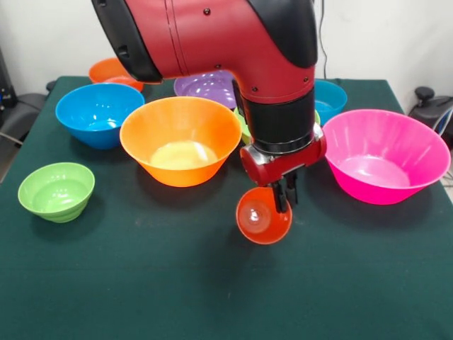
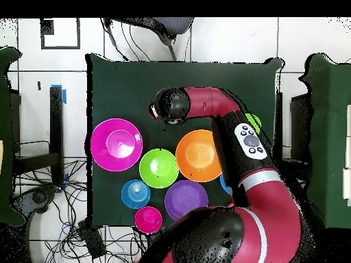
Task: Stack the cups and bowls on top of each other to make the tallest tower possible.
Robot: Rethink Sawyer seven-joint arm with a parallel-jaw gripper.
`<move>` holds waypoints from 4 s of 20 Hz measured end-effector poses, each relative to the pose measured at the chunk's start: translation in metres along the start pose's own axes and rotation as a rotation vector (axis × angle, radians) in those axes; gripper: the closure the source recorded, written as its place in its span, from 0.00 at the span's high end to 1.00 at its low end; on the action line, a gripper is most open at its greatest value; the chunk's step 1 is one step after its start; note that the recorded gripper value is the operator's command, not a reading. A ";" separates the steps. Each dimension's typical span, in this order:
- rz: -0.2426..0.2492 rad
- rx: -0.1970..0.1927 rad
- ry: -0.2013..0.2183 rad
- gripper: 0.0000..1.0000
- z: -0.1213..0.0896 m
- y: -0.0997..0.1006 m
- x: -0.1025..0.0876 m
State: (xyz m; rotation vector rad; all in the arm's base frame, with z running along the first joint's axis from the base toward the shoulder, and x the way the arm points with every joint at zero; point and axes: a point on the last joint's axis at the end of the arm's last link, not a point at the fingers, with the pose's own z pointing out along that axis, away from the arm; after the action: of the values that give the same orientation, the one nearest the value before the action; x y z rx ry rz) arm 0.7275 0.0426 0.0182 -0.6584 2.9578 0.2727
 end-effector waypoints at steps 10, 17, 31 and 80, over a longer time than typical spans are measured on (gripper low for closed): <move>-0.036 0.027 -0.121 0.00 -0.003 0.020 -0.008; -0.064 0.048 -0.215 0.00 -0.013 0.037 -0.014; -0.111 0.104 -0.470 0.00 -0.026 0.077 -0.020; -0.297 0.213 -0.755 0.00 0.038 0.099 0.029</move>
State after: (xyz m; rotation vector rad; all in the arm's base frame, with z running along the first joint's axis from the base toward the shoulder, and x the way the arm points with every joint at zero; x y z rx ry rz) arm 0.6607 0.1261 -0.0079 -0.7444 2.1065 0.1334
